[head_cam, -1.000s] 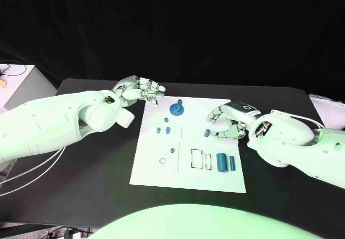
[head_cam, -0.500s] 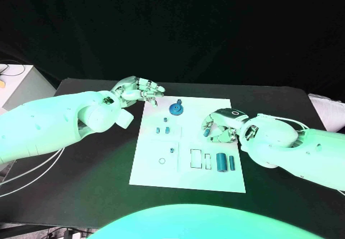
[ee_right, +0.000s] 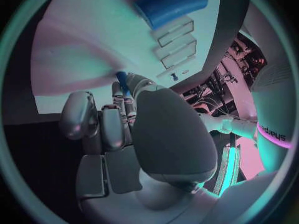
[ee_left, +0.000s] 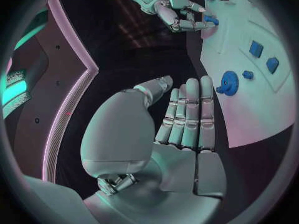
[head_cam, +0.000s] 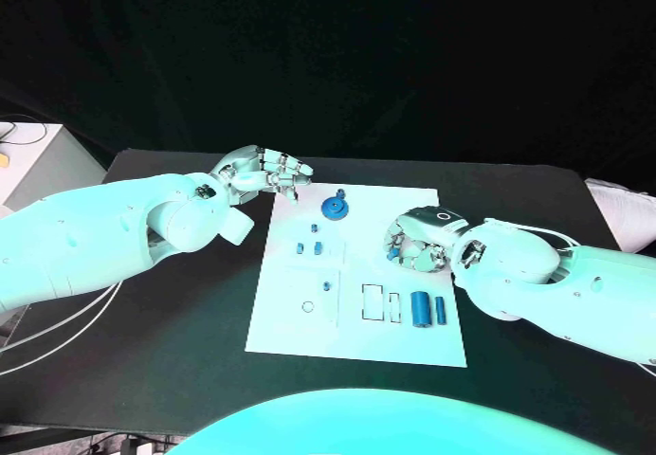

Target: Assemble the parts on the task board

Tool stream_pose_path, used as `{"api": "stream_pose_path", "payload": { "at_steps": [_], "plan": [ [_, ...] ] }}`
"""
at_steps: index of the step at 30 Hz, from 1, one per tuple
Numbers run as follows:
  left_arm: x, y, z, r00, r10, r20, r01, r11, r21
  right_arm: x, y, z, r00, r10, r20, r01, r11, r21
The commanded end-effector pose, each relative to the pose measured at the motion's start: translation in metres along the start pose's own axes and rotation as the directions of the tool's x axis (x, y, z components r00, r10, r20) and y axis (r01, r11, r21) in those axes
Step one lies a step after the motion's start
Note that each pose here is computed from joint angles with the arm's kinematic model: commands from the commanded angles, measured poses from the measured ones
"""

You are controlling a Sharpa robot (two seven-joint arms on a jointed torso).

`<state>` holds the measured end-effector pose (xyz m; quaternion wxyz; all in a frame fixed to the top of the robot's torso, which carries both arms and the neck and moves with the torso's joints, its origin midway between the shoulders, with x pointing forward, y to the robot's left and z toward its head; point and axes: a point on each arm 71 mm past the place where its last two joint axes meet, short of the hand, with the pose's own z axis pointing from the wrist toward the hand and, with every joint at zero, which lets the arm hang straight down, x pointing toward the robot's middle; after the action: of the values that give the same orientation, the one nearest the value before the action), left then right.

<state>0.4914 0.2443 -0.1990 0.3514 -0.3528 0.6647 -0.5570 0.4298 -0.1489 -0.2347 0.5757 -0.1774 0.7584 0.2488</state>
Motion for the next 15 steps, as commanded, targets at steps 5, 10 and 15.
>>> {"api": "stream_pose_path", "payload": {
  "at_steps": [5,10,15],
  "plan": [
    [0.0018,-0.0006,0.0000,1.000,-0.010,-0.017,0.010,1.000,0.002,-0.0002,0.0031,0.0000,0.999,-0.019,0.048,0.019,1.000,0.005],
    [0.0015,-0.0004,-0.0002,1.000,-0.010,-0.016,0.010,1.000,0.000,-0.0010,0.0038,-0.0006,0.997,-0.017,0.070,0.016,1.000,0.010],
    [0.0018,-0.0003,-0.0001,1.000,-0.010,-0.018,0.010,1.000,-0.001,-0.0022,0.0023,-0.0021,0.995,0.000,0.096,-0.003,1.000,0.031]
  ]
}}
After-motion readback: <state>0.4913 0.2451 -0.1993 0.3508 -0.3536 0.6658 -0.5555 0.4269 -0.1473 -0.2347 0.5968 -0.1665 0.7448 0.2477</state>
